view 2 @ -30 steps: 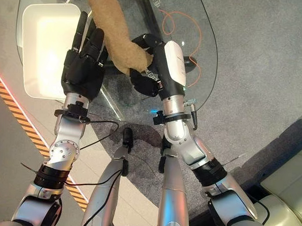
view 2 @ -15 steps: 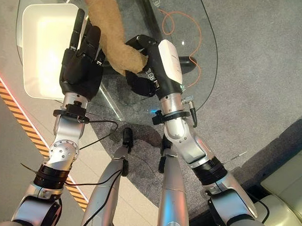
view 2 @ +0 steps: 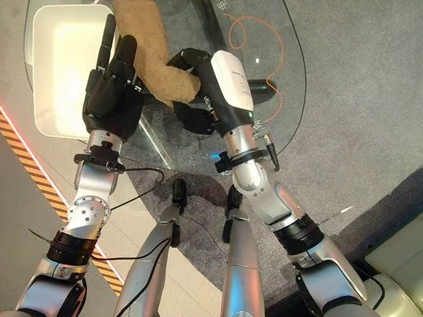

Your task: Wipe the table with a cloth and put it in the basket.

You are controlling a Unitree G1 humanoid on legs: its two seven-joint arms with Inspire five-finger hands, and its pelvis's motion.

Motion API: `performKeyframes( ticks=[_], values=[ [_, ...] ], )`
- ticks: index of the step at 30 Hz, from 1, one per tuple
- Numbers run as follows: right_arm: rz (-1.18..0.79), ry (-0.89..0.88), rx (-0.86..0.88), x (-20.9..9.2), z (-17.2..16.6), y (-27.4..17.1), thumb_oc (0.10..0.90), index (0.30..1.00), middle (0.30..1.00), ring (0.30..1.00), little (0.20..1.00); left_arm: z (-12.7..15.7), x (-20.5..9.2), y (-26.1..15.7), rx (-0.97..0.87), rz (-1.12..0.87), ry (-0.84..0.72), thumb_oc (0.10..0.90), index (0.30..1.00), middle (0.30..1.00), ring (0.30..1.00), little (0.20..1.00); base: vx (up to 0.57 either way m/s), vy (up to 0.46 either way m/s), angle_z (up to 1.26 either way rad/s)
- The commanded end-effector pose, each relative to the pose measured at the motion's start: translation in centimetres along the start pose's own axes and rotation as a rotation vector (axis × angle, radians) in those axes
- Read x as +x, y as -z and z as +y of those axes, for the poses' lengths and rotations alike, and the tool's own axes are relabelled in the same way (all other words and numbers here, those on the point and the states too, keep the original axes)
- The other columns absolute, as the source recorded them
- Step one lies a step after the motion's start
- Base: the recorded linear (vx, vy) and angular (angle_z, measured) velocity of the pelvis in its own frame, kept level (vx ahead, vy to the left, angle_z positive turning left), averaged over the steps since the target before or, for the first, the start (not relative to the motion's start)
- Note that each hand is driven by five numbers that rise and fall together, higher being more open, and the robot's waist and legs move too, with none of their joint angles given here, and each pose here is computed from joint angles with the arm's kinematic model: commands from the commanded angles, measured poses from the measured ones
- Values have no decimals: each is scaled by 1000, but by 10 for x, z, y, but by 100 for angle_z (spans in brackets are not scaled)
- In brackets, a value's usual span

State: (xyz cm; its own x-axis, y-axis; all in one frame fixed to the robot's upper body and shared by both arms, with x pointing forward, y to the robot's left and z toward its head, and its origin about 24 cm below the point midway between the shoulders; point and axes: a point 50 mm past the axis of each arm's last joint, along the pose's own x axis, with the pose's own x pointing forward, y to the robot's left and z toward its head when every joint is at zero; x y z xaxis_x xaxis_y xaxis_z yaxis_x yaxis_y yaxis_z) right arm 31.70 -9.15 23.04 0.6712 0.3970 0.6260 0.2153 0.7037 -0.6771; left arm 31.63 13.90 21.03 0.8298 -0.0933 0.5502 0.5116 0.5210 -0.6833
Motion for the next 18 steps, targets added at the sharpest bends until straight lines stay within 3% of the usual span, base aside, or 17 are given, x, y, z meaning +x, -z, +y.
performKeyframes(
  ticks=[1, 13, 14, 15, 17, 18],
  values=[
    [-536, 47, 25, 21, -20, -102, 100, 300, 300, 300, 200, -71, 16, -25, -41, -158, 380, 800, 900, 900, 900, 900, 0, 0, 0],
    [-562, -4, -49, 21, -19, -100, 100, 300, 300, 300, 200, -69, 17, -28, -25, -175, 373, 800, 900, 900, 900, 900, 0, 0, 0],
    [-560, -7, -49, 21, -19, -100, 100, 300, 300, 300, 200, -68, 17, -28, -26, -175, 370, 690, 806, 806, 806, 790, 0, 0, 0],
    [-564, -11, -55, 21, -20, -100, 100, 300, 300, 300, 200, -68, 17, -29, -21, -183, 370, 446, 596, 596, 596, 546, 0, 0, 0],
    [-566, -15, -57, 21, -20, -101, 100, 300, 300, 300, 200, -69, 17, -30, -20, -191, 373, 163, 354, 354, 354, 263, 0, 0, 0],
    [-567, -15, -57, 21, -20, -101, 100, 300, 300, 300, 200, -69, 17, -31, -17, -196, 375, 163, 354, 354, 354, 263, 0, 0, 0]
  ],
)
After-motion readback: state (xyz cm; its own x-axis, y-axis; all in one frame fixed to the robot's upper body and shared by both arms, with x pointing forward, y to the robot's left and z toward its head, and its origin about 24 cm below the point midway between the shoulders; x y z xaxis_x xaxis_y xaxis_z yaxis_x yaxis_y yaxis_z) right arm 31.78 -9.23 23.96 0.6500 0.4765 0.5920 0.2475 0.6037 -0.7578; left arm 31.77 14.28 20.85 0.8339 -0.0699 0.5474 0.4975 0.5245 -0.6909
